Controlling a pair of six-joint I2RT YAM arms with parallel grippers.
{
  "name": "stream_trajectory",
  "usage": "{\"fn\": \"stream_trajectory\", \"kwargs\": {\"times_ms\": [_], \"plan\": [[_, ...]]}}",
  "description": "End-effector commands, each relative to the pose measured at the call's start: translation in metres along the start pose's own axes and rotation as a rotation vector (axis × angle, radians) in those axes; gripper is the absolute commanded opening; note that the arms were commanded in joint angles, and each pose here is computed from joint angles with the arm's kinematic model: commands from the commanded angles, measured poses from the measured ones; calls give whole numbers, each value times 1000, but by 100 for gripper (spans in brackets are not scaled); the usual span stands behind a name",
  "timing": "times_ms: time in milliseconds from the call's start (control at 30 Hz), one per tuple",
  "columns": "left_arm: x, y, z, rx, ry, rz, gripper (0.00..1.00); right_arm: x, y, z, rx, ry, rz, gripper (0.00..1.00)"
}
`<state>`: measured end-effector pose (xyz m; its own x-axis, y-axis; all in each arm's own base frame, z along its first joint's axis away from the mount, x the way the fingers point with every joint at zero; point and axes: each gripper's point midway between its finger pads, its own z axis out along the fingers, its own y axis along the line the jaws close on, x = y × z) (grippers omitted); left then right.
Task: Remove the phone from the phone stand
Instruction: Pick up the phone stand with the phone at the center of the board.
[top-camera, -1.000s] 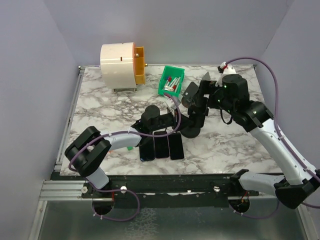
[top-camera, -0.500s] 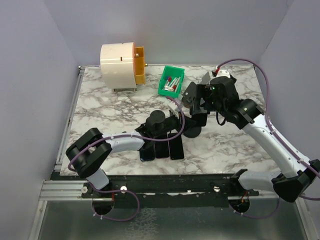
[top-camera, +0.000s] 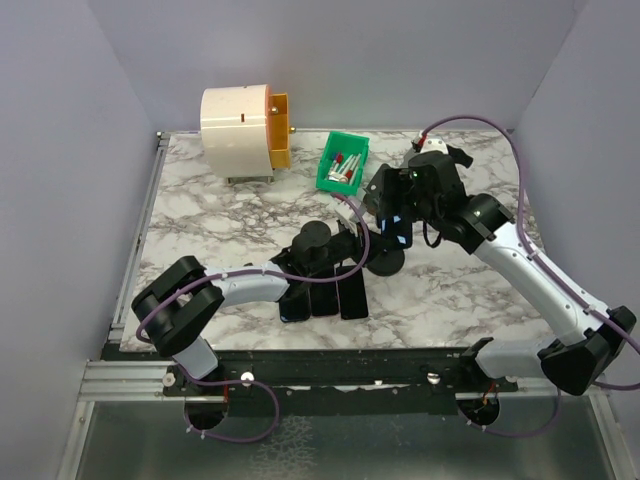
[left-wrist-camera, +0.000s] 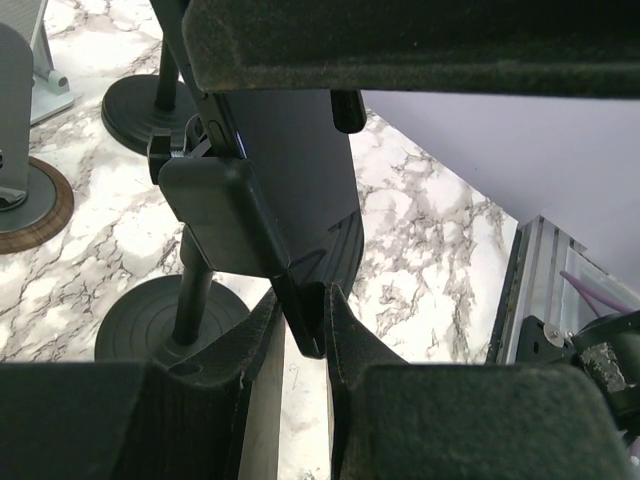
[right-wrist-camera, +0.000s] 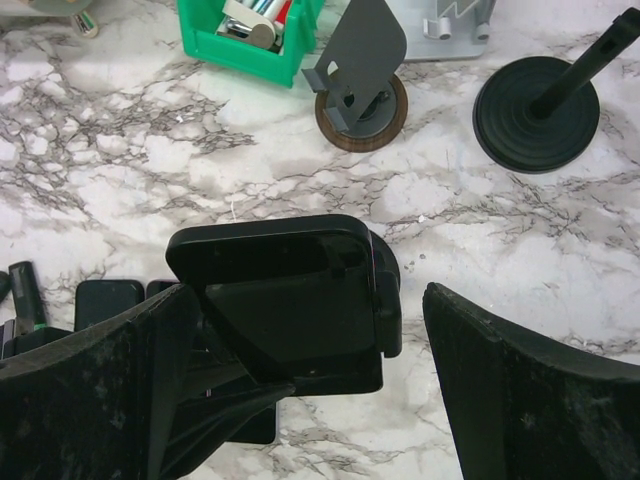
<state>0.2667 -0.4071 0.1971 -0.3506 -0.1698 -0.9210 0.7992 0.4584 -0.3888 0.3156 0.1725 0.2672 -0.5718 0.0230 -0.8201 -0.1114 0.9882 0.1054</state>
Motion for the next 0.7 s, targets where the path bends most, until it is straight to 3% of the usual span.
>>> {"fn": "stream_trajectory", "kwargs": {"times_ms": [0, 367, 667], "plan": [[-17, 2, -2, -28, -53, 49, 0, -2, 8, 4, -7, 7, -27, 100], [-13, 4, -6, -33, -44, 59, 0, -13, 8, -19, -55, -38, -61, 100], [-15, 1, -7, -22, -48, 57, 0, -1, 8, -2, -22, 7, -88, 99]]}}
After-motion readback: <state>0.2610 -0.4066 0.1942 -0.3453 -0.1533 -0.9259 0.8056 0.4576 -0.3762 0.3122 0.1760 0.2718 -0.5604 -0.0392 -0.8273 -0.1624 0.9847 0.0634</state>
